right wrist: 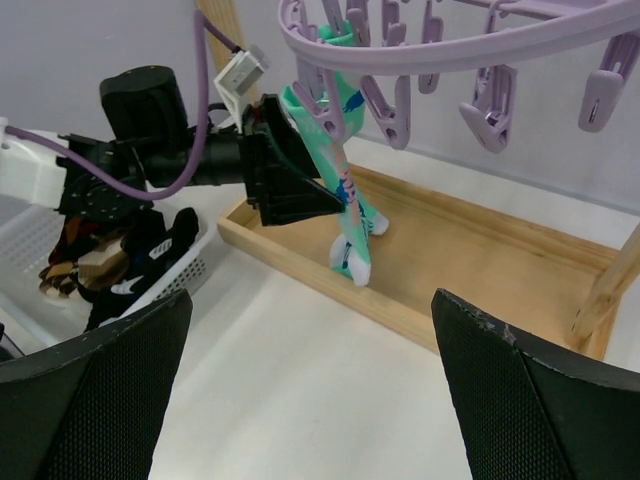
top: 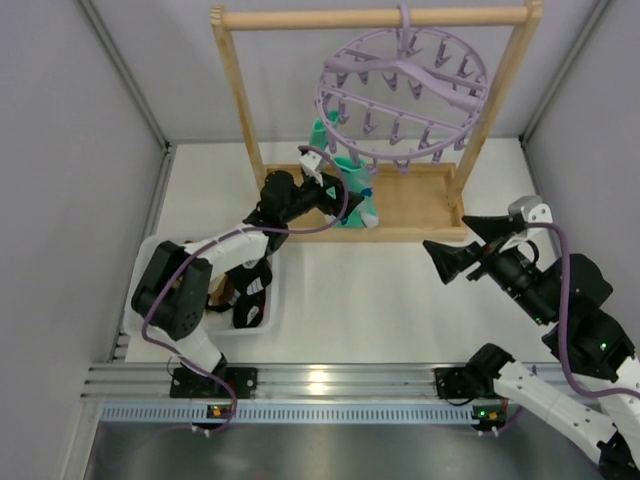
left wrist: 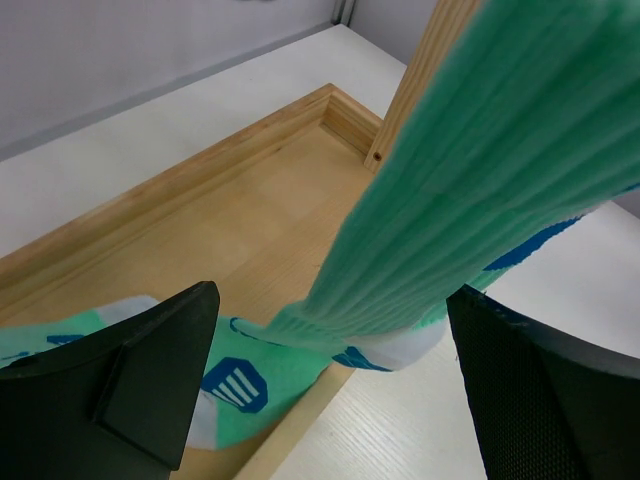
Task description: Remove the socks clipped to the hanger
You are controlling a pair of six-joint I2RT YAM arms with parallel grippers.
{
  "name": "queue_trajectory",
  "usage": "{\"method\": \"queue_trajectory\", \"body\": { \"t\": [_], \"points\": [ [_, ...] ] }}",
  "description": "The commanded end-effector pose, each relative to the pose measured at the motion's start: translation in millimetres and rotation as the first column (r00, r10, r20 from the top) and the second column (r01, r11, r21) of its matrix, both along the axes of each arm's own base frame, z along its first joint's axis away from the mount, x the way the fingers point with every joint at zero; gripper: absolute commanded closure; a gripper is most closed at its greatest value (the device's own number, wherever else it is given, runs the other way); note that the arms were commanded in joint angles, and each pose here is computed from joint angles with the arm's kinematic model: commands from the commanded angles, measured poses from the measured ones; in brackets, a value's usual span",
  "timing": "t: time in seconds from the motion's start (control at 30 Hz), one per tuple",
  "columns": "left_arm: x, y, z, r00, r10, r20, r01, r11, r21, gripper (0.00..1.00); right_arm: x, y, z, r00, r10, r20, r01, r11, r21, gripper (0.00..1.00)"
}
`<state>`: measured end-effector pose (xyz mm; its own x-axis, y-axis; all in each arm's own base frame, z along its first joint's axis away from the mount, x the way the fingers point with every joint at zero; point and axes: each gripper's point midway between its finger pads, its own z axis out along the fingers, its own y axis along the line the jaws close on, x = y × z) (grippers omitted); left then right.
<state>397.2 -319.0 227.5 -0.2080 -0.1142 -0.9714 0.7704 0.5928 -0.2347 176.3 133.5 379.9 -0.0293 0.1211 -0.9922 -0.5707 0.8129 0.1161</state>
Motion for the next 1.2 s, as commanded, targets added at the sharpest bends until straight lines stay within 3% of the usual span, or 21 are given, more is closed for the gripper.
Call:
{"method": "queue_trajectory", "body": {
  "t": [0.0, 0.43, 0.53, 0.63, 0.67, 0.7, 0.9, 1.03, 1.13, 1.17],
  "points": [
    [11, -13, 39, 0.990, -0.005, 0.144, 0.017, 0.996, -0.084, 0.01, -2, 6, 8, 0.999, 0.039, 0.036, -0.039, 0.999, 0.008, 0.01],
    [27, -36, 34, 0.961, -0.082, 0.263, 0.106, 0.991, -0.079, 0.03, -2, 30, -1, 0.990, 0.142, 0.022, -0.142, 0.990, -0.004, 0.01],
    [29, -36, 37, 0.956, -0.071, 0.286, 0.100, 0.991, -0.087, 0.17, -2, 38, -3, 0.984, 0.176, 0.016, -0.176, 0.984, -0.001, 0.01],
    [27, -34, 41, 0.955, -0.061, 0.290, 0.094, 0.990, -0.102, 0.51, -1, 44, -5, 0.980, 0.197, 0.017, -0.197, 0.980, 0.003, 0.01],
    [26, -32, 38, 0.958, -0.054, 0.280, 0.087, 0.990, -0.107, 0.69, 1, 45, -7, 0.981, 0.194, 0.009, -0.194, 0.981, 0.001, 0.01],
    [25, -30, 38, 0.961, -0.049, 0.272, 0.084, 0.989, -0.118, 0.75, 3, 46, -7, 0.981, 0.193, 0.014, -0.193, 0.981, 0.004, 0.00],
    [16, -17, 48, 0.970, 0.033, 0.240, 0.010, 0.984, -0.178, 1.00, 10, 49, 0, 0.985, 0.173, 0.026, -0.174, 0.984, 0.044, 0.01],
    [1, -8, 71, 0.966, 0.124, 0.227, -0.067, 0.968, -0.240, 1.00, 14, 42, 8, 0.992, 0.123, 0.023, -0.124, 0.988, 0.089, 0.01],
    [-12, -8, 86, 0.962, 0.165, 0.215, -0.109, 0.962, -0.248, 1.00, 13, 36, 12, 0.995, 0.100, 0.018, -0.102, 0.988, 0.117, 0.01],
    [-18, -16, 79, 0.969, 0.152, 0.196, -0.112, 0.974, -0.199, 1.00, 13, 30, 15, 0.997, 0.073, 0.018, -0.075, 0.988, 0.134, 0.00]
  ]
}}
